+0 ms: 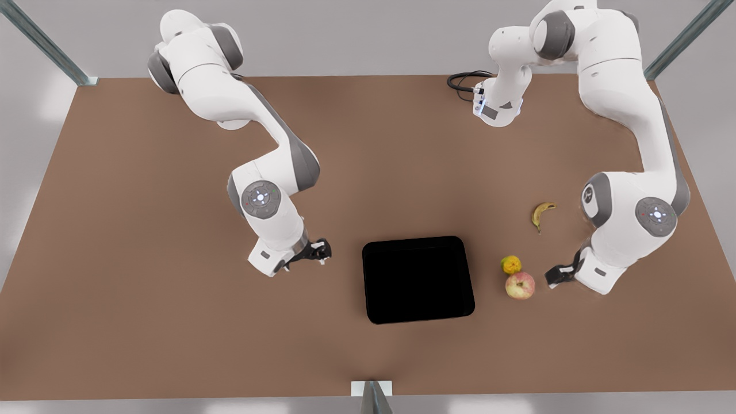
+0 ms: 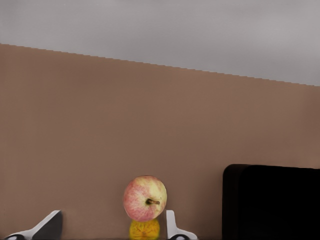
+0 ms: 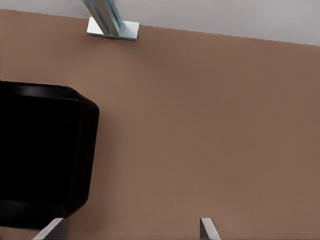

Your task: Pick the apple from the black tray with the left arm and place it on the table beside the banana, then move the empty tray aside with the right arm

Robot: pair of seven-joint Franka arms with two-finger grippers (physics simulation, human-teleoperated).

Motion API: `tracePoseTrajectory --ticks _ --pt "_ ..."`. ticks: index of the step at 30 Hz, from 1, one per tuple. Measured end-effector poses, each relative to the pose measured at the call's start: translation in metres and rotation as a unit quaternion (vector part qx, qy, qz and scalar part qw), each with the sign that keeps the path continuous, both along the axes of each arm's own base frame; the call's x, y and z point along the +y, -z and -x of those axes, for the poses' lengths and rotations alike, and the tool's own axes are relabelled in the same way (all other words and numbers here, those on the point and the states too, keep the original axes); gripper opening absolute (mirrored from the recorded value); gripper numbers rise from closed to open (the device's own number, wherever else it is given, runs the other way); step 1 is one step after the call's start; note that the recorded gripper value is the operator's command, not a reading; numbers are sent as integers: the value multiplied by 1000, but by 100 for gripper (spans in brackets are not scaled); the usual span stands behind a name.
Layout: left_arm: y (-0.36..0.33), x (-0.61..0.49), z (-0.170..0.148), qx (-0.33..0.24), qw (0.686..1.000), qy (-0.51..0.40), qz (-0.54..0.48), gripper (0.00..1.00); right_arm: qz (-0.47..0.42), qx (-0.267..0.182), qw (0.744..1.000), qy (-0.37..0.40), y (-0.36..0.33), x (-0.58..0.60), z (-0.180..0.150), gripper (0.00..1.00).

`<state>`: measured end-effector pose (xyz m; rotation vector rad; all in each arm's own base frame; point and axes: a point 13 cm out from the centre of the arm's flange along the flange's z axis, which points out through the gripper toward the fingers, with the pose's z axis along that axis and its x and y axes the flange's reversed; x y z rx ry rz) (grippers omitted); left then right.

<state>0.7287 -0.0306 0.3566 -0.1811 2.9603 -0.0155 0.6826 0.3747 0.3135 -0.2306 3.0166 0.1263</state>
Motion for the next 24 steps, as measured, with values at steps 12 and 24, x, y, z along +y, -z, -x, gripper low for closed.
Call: tracePoseTrajectory --ticks 12,24 --pt "-62 5 80 30 997 75 -4 100 -51 5 998 45 89 89 13 100" --pt "-61 7 84 37 993 114 -10 100 -86 -14 992 91 155 122 -7 99"
